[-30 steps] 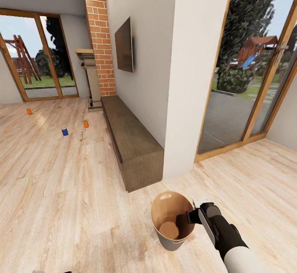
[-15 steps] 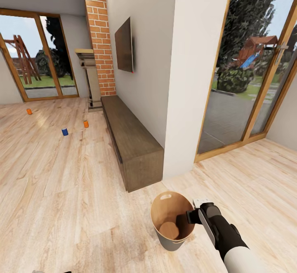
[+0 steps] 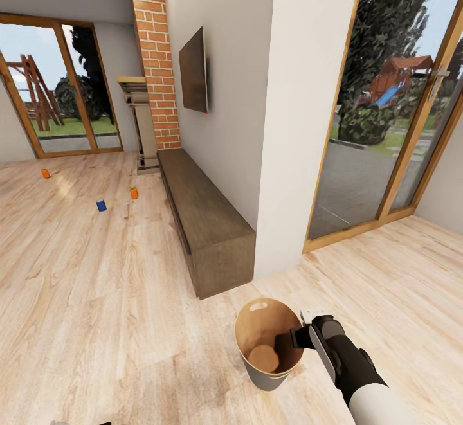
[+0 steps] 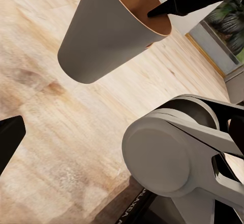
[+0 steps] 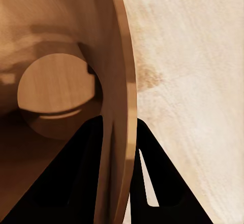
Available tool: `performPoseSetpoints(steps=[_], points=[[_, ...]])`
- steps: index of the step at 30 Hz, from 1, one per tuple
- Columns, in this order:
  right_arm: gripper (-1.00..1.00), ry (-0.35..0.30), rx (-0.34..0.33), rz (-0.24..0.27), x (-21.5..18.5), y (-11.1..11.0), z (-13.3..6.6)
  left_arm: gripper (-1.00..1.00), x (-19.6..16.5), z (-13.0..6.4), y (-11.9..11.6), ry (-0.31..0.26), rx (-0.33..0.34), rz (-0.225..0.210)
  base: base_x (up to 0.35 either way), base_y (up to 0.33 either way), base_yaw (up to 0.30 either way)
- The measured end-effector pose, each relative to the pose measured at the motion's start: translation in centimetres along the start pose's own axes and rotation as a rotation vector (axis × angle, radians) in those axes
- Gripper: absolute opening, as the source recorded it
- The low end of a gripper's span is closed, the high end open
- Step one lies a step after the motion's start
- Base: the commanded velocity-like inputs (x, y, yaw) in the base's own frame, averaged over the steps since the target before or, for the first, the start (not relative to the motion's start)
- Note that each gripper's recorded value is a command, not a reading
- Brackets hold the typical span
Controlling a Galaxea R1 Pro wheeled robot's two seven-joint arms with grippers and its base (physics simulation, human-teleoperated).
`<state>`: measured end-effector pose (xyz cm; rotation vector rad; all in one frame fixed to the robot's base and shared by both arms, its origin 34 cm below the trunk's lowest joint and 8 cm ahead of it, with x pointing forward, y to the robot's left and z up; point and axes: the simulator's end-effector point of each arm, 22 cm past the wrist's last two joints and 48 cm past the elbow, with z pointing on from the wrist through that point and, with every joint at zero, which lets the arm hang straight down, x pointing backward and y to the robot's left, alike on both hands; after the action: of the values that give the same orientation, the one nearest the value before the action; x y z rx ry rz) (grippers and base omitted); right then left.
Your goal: Put the three can of soda from the living room inside the tash can in the kitchen.
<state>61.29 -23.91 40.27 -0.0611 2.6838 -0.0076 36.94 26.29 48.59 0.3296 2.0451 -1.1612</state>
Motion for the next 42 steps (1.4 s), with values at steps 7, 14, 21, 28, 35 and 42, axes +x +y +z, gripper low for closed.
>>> performPoseSetpoints(steps=[7, 14, 21, 28, 35, 42], points=[[-1.0, 0.0, 0.0, 0.0, 0.01, 0.01, 0.0, 1.0, 0.0, 0.0, 0.01, 0.0, 0.0, 0.0, 0.0, 0.0, 0.0], [-1.0, 0.0, -0.001, 0.001, 0.03, -0.01, 0.01, 1.0, 0.0, 0.0, 0.01, 0.0, -0.001, 0.0, 0.0, 0.0, 0.0], [-1.0, 0.0, -0.001, 0.001, 0.01, 0.0, 0.0, 1.0, 0.0, 0.0, 0.01, 0.0, -0.001, 0.0, 0.0, 0.0, 0.0], [-1.0, 0.0, -0.001, 0.002, 0.02, 0.0, 0.0, 1.0, 0.0, 0.0, 0.01, 0.0, 0.0, 0.0, 0.0, 0.0, 0.0], [-1.0, 0.0, -0.002, 0.002, 0.03, 0.01, 0.01, 1.0, 0.0, 0.0, 0.01, 0.0, 0.0, 0.0, 0.0, 0.0, 0.0], [-1.0, -0.002, -0.002, 0.003, -0.08, -0.01, -0.1, 1.0, -0.06, -0.01, -0.02, -0.001, 0.0, 0.002, 0.0, 0.0, 0.0]])
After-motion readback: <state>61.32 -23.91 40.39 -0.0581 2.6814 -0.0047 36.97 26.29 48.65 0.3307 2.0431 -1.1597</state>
